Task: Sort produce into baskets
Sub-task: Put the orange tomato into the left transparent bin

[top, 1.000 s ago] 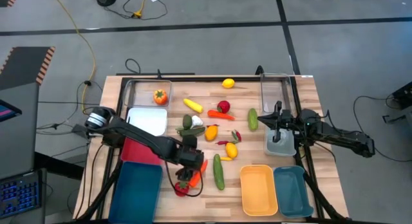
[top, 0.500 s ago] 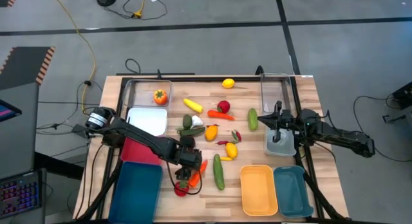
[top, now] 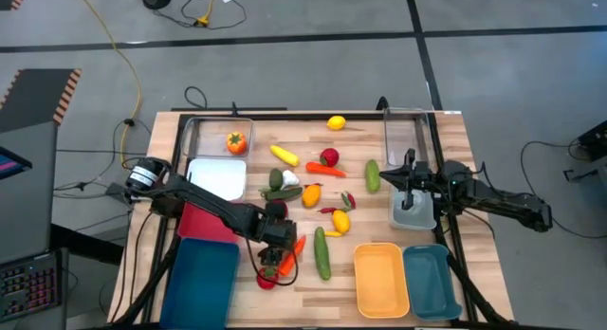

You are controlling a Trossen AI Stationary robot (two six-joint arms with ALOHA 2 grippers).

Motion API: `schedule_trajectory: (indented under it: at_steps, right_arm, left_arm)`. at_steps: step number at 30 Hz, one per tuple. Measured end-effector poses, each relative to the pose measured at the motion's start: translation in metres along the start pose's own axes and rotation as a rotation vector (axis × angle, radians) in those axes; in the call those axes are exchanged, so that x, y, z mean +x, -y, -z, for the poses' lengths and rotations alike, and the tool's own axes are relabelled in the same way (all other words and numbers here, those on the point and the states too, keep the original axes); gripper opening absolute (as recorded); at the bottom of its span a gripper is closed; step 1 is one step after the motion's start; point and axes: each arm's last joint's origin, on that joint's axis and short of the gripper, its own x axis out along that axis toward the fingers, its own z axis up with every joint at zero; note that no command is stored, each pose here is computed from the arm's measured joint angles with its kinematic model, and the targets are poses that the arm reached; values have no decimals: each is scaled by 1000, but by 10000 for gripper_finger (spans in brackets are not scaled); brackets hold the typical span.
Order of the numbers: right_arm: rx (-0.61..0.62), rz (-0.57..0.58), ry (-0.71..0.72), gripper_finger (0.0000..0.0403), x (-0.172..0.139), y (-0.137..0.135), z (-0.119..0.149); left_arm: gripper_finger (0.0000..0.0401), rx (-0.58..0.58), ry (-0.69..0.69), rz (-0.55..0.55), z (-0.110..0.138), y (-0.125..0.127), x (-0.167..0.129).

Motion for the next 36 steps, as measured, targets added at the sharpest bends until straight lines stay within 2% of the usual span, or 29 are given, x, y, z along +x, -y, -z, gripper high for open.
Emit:
schedule_trajectory:
  at_steps: [11, 17, 23, 30, 36]
  right_arm:
    - [0, 0, 0, 47, 0, 0, 0]
    - [0, 0, 0, 47, 0, 0, 0]
    - [0, 0, 0, 47, 0, 0, 0]
    - [0, 0, 0, 47, 0, 0, 0]
    - [0, 0, 0, 47, 0, 0, 0]
  left_arm:
    - [331, 7, -27, 3, 0, 2, 19]
    - [320, 25, -51, -32, -3, 0, 12]
    - [318, 50, -38, -87, -17, -5, -6]
    - [318, -21, -24, -191, -26, -41, -54]
    - [317, -152, -53, -270, -12, -96, -93]
